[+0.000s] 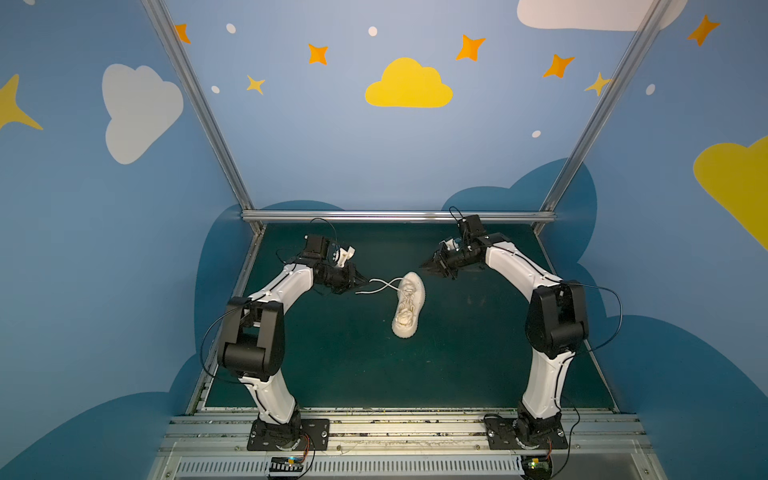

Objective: Tie the shoes
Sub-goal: 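Pull the left and right grippers apart away from the sneaker, tightening the laces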

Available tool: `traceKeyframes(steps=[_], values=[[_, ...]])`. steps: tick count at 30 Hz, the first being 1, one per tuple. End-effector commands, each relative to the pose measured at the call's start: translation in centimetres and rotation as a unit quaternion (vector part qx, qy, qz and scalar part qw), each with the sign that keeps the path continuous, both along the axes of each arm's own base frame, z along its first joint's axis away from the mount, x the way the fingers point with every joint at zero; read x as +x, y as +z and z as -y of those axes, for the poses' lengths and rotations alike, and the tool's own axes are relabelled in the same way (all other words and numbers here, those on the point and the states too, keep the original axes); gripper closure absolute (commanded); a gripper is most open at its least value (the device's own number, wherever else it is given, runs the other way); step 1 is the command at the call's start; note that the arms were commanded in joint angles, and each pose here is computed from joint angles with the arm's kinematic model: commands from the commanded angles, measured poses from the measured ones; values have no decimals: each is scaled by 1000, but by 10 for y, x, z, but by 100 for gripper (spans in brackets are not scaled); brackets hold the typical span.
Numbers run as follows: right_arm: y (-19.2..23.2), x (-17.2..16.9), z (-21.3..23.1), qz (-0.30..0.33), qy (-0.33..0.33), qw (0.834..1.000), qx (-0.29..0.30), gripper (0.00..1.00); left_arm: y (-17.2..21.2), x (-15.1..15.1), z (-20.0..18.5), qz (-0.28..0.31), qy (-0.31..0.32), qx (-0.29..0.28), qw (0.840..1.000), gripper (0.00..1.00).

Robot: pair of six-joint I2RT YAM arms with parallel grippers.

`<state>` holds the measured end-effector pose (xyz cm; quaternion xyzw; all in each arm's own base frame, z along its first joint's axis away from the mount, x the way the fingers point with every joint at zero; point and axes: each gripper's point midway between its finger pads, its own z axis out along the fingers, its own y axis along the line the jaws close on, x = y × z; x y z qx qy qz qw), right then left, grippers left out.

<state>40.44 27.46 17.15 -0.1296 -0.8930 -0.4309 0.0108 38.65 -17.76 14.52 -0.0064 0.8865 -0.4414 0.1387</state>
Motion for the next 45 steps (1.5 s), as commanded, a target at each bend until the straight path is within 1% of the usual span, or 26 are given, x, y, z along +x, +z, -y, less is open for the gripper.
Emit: traceKeyframes(steps=[1, 6, 8, 11, 14, 16, 18, 20, 23, 25, 29, 32, 34, 36, 37, 38, 41, 45], values=[[-25, -23, 12, -33, 38, 997, -57, 72, 7, -9, -7, 5, 2, 9, 1000, 97], [-14, -26, 5, -14, 48, 998, -46, 66, 37, -8, -7, 36, 11, 2, 999, 97], [-10, -30, 3, 6, 60, 996, -60, 63, 49, -5, -7, 48, 13, -2, 999, 97], [0, -29, -3, 82, 83, 990, -82, 63, 70, 2, -2, 64, 17, -21, 998, 97], [16, -28, -12, 193, 107, 969, -107, 59, 92, 11, 8, 79, 10, -39, 996, 97], [28, -26, -22, 262, 114, 953, -100, 56, 107, 18, 15, 93, 7, -47, 995, 97], [37, -25, -32, 327, 128, 933, -84, 53, 120, 23, 22, 105, 5, -57, 993, 97], [44, -24, -40, 366, 136, 918, -75, 50, 130, 27, 29, 114, 0, -61, 992, 97], [54, -23, -58, 423, 166, 889, -54, 47, 136, 28, 39, 118, -10, -66, 991, 97], [56, -21, -68, 436, 178, 881, -45, 47, 139, 28, 45, 120, -16, -68, 990, 97], [55, -11, -79, 431, 183, 883, -38, 46, 147, 27, 54, 127, -20, -74, 989, 97], [56, -8, -87, 420, 186, 888, -23, 47, 155, 26, 55, 133, -19, -79, 988, 97], [53, -6, -85, 404, 178, 897, -32, 46, 158, 25, 55, 134, -18, -79, 988, 97], [54, -4, -77, 369, 155, 916, -26, 45, 160, 24, 53, 137, -16, -78, 987, 97], [56, -4, -74, 362, 147, 920, -18, 45, 159, 24, 52, 136, -13, -77, 988, 97], [59, -5, -71, 364, 142, 921, -9, 45, 157, 25, 51, 134, -11, -76, 988, 97], [68, -12, -61, 381, 138, 914, 1, 43, 156, 25, 48, 131, -6, -77, 988, 97], [72, -24, -43, 371, 127, 920, -5, 40, 160, 28, 46, 136, -3, -82, 987, 97]])
